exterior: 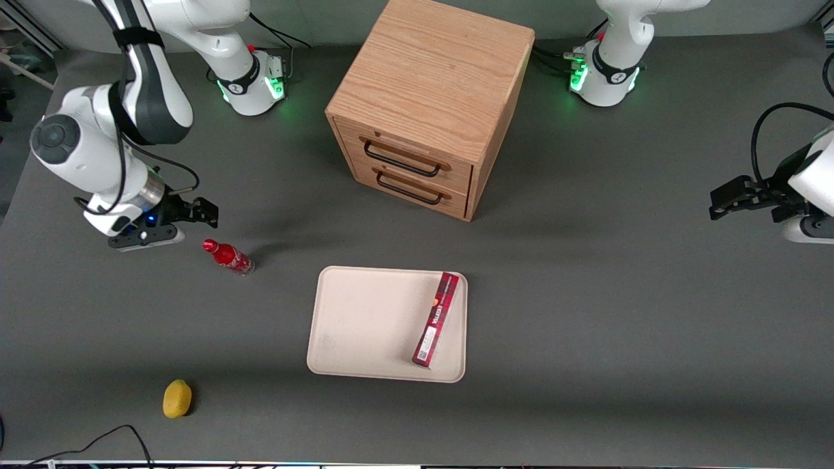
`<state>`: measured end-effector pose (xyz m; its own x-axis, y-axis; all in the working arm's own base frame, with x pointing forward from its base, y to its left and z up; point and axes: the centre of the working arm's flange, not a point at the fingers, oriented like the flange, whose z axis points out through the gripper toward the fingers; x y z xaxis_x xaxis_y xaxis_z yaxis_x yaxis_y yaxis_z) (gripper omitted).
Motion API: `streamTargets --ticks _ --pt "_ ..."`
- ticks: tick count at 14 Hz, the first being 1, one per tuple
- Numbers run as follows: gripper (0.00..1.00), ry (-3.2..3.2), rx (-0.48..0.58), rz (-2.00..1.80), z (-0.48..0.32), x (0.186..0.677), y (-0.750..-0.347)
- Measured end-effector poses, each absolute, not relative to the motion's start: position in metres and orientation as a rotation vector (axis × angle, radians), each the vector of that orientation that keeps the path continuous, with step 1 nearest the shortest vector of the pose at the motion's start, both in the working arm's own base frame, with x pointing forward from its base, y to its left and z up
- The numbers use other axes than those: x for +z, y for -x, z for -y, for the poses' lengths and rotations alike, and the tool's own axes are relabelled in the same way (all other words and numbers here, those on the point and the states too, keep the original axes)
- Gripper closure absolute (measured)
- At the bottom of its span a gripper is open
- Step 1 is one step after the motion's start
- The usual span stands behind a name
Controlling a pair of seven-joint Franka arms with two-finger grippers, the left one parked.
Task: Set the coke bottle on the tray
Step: 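Lower the open right gripper onto the red Coca-Cola bottle and close it, then lift the bottle with the right gripper off the table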
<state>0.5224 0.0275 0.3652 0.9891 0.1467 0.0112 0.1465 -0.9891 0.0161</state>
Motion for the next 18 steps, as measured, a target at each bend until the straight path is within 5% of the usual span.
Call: streamTargets --ticks 6,11,15,18 --pt "0.11 -3.118 0.066 -0.233 -0.028 0.337 -0.534" --pt "0.65 -3.118 0.073 -0.244 -0.034 0.336 -0.535" --pt "0.69 -3.119 0.069 -0.244 -0.036 0.337 -0.535" --pt "0.69 -3.116 -0.073 -0.241 -0.038 0.377 -0.546"
